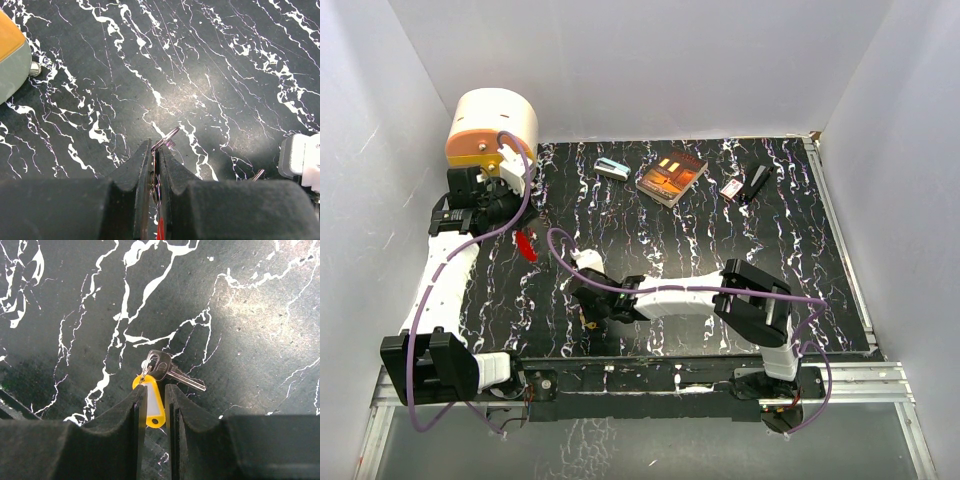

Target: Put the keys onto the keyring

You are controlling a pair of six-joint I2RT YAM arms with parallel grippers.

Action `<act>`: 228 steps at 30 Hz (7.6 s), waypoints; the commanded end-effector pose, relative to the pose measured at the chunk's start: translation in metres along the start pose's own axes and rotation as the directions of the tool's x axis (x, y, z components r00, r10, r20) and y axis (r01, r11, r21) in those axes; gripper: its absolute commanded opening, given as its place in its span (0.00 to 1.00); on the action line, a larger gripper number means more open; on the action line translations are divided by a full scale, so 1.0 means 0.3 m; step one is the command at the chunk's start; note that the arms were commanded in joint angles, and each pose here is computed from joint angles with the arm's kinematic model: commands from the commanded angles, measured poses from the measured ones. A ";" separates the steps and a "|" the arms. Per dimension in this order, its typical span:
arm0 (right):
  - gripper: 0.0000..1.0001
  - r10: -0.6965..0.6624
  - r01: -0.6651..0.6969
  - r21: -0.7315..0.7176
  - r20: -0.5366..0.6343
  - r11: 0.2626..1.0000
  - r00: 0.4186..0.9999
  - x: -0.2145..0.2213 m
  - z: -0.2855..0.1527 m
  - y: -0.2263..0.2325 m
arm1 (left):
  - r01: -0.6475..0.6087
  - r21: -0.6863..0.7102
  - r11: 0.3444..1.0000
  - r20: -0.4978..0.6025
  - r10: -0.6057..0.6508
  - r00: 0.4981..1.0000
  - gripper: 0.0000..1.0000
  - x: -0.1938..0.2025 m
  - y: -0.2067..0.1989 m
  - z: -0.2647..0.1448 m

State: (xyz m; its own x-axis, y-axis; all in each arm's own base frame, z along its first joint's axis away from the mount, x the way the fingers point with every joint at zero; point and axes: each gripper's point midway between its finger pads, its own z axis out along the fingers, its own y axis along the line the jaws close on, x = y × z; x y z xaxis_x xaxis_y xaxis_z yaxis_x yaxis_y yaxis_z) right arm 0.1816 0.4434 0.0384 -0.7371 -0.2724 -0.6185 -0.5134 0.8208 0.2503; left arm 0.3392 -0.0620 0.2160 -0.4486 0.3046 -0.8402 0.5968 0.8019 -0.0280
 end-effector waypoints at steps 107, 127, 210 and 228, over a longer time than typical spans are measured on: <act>0.34 -0.408 0.494 -0.279 0.315 0.823 0.857 -0.117 0.026 0.069 | -0.113 0.068 0.991 0.050 0.110 0.993 0.00 -0.021 -0.056 -0.041; 0.21 -0.424 0.505 -0.258 0.312 0.824 0.850 -0.121 0.056 0.062 | -0.116 0.065 0.991 0.048 0.113 0.992 0.00 -0.021 -0.053 -0.042; 0.08 -0.152 0.319 -0.114 0.699 0.941 0.699 -0.712 -0.577 0.118 | -0.083 0.410 0.908 0.086 0.052 0.995 0.00 -0.020 -0.368 -0.097; 0.08 -0.196 0.323 -0.055 0.694 0.945 0.692 -0.783 -0.517 0.122 | -0.161 0.460 0.873 0.070 0.145 0.987 0.00 0.026 -0.422 -0.139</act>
State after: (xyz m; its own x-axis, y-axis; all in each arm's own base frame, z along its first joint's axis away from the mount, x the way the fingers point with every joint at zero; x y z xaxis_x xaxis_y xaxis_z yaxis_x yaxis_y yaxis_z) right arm 0.2556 0.4562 0.2697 -0.1526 -0.0838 -0.9847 -0.7671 0.6382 0.0646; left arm 0.2487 -0.1331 0.2214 -0.3632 0.3846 -0.8486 0.8663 0.4748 -0.1556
